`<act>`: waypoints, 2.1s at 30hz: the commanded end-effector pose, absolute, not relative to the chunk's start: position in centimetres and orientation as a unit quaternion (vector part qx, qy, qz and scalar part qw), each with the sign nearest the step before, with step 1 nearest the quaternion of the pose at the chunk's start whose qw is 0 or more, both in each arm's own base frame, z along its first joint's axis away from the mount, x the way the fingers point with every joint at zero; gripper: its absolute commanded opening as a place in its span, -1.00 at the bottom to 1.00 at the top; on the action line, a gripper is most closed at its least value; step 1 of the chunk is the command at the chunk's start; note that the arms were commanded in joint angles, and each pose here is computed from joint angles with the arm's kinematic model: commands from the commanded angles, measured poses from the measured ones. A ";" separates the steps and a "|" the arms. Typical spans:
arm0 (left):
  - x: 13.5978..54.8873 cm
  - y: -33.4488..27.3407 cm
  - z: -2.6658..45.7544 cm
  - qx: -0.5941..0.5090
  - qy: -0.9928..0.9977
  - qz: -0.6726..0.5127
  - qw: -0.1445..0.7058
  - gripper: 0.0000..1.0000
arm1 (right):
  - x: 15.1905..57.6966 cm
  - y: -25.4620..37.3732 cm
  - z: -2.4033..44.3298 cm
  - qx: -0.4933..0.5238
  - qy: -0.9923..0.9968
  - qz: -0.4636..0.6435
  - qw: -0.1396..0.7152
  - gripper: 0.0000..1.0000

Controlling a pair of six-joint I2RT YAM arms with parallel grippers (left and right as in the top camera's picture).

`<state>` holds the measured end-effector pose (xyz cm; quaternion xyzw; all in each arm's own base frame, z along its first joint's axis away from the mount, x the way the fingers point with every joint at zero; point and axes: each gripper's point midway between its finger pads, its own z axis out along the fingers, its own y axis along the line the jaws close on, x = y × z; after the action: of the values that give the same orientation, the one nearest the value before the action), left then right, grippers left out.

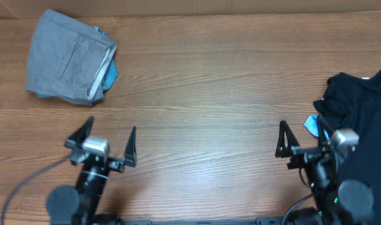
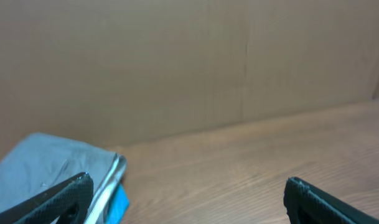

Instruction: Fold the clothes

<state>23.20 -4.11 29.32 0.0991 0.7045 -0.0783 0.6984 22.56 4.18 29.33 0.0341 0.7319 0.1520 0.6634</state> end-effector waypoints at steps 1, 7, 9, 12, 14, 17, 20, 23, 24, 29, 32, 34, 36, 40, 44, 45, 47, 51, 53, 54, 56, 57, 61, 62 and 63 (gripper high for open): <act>24.6 -4.2 33.3 0.093 0.729 -0.088 0.673 1.00 | 24.2 4.7 30.9 0.054 0.768 0.163 0.617 1.00; 28.6 -5.0 36.5 0.090 0.823 -0.129 0.545 1.00 | 28.3 7.1 30.2 0.053 0.869 0.173 0.461 1.00; 29.6 -5.3 36.9 0.089 0.845 -0.143 0.507 1.00 | 29.5 8.0 30.0 0.046 0.886 0.178 0.426 1.00; 30.9 -5.4 36.7 0.086 0.871 -0.149 0.460 1.00 | 31.0 9.4 29.2 0.035 0.899 0.200 0.388 1.00; 31.5 -5.4 36.4 0.082 0.883 -0.152 0.436 0.99 | 32.3 9.3 28.2 0.026 0.906 0.183 0.379 1.00; 32.0 -5.7 36.1 0.082 0.893 -0.164 0.411 1.00 | 34.4 6.1 25.8 0.113 0.916 0.137 0.359 1.00; 32.2 -6.0 35.8 0.085 0.894 -0.175 0.404 1.00 | 36.4 1.1 23.4 0.204 0.912 0.086 0.345 1.00; 32.2 -6.2 35.8 0.087 0.893 -0.180 0.404 1.00 | 38.2 -3.8 21.3 0.272 0.899 0.063 0.337 1.00; 32.2 -6.2 35.9 0.087 0.893 -0.179 0.404 1.00 | 38.7 -5.3 20.6 0.297 0.892 0.060 0.334 1.00; 32.2 -6.3 35.9 0.067 0.893 -0.192 0.401 1.00 | 40.8 -11.0 15.9 0.366 0.877 0.047 0.309 0.86; 32.1 -6.6 36.1 0.068 0.891 -0.202 0.400 1.00 | 41.4 -13.1 12.7 0.388 0.875 0.034 0.289 0.72; 32.2 -6.6 36.1 0.068 0.891 -0.202 0.401 1.00 | 41.7 -14.4 10.7 0.405 0.872 0.020 0.276 0.68; 32.2 -6.6 36.2 0.068 0.890 -0.201 0.403 1.00 | 41.6 -15.7 8.9 0.420 0.868 -0.001 0.266 0.67; 32.2 -6.6 36.1 0.068 0.890 -0.201 0.402 1.00 | 41.8 -17.2 7.1 0.429 0.864 -0.036 0.261 0.67; 32.4 -6.6 36.1 0.069 0.890 -0.201 0.403 0.99 | 42.3 -17.7 6.4 0.431 0.861 -0.043 0.267 0.65; 32.4 -6.6 36.2 0.069 0.890 -0.201 0.404 1.00 | 42.4 -17.7 6.1 0.431 0.861 -0.043 0.266 0.64; 32.5 -6.6 36.2 0.069 0.889 -0.201 0.405 0.99 | 42.3 -18.1 5.4 0.433 0.861 -0.055 0.262 0.62; 32.7 -6.6 36.4 0.068 0.887 -0.202 0.410 1.00 | 41.8 -18.2 3.0 0.435 0.867 -0.065 0.234 0.62; 32.8 -6.6 36.4 0.069 0.886 -0.202 0.411 1.00 | 41.7 -18.1 2.5 0.435 0.868 -0.065 0.229 0.50; 32.8 -6.6 36.5 0.069 0.886 -0.202 0.412 1.00 | 41.7 -18.1 2.6 0.435 0.868 -0.066 0.229 0.29; 32.8 -6.6 36.5 0.069 0.886 -0.202 0.413 1.00 | 41.9 -18.2 3.5 0.435 0.867 -0.065 0.236 -0.46; 32.8 -6.6 36.5 0.069 0.886 -0.201 0.413 0.99 | 42.0 -18.2 4.3 0.435 0.866 -0.064 0.239 -0.66; 32.8 -6.6 36.5 0.069 0.886 -0.201 0.413 1.00 | 43.5 -18.8 11.7 0.428 0.852 -0.059 0.297 -0.92; 32.8 -6.6 36.5 0.069 0.886 -0.201 0.413 1.00 | 43.8 -18.9 13.7 0.425 0.847 -0.057 0.313 -0.92; 32.8 -6.6 36.5 0.069 0.886 -0.201 0.413 0.99 | 44.1 -19.0 15.9 0.418 0.844 -0.057 0.332 -0.92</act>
<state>32.77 -6.34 35.39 0.0672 0.8924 -0.1941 0.4019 41.26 -17.63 4.93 0.4304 0.8753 -0.0621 0.2115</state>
